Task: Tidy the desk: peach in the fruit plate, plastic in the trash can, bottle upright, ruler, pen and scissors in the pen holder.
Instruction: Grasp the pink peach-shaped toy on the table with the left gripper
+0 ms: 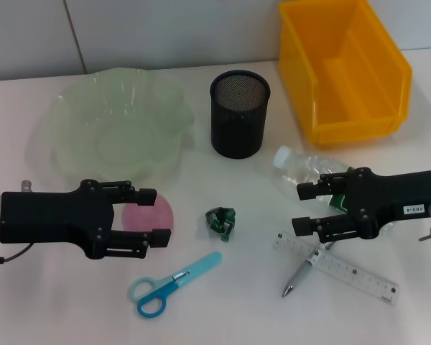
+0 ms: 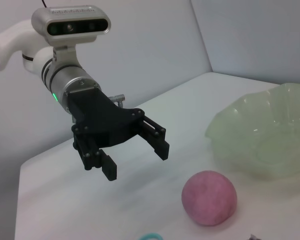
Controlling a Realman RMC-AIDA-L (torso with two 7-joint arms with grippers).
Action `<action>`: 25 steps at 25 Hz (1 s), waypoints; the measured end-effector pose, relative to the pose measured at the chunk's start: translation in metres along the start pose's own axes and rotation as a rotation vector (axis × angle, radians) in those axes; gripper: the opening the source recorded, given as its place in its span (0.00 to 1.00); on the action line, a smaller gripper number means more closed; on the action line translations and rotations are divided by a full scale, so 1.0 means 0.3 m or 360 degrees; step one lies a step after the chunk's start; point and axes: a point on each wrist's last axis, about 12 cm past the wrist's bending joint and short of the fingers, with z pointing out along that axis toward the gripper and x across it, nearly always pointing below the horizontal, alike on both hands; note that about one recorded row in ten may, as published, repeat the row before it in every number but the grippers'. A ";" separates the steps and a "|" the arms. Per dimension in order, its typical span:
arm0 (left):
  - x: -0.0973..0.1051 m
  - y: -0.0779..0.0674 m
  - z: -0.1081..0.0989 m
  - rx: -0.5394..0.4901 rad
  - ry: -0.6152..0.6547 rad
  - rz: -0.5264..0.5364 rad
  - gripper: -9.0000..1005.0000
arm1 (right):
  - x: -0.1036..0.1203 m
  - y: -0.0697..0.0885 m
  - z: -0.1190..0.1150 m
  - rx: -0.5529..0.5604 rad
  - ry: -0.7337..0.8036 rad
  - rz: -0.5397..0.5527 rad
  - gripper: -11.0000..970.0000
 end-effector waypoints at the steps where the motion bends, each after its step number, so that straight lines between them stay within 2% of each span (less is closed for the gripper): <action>1: 0.000 0.000 0.000 0.0000 0.0000 0.0000 0.79 | 0.000 0.000 0.000 0.0000 0.0000 0.0000 0.78; 8: -0.009 0.000 -0.002 0.0004 -0.0008 0.0013 0.79 | 0.000 -0.001 0.000 0.0002 0.0000 0.0000 0.77; 14: -0.086 0.019 0.001 -0.0070 0.0028 0.0138 0.79 | 0.002 -0.001 -0.001 0.0006 0.0000 0.0002 0.77; 21: -0.198 0.035 0.063 -0.0111 0.0319 0.0367 0.79 | 0.002 -0.002 -0.001 0.0010 0.0000 0.0001 0.77; 23: -0.215 0.037 0.071 -0.0115 0.0365 0.0392 0.79 | 0.002 -0.002 -0.003 0.0014 -0.0004 0.0003 0.77; 25: -0.260 0.043 0.096 -0.0103 0.0486 0.0434 0.79 | 0.004 -0.002 -0.007 0.0022 -0.0012 0.0007 0.77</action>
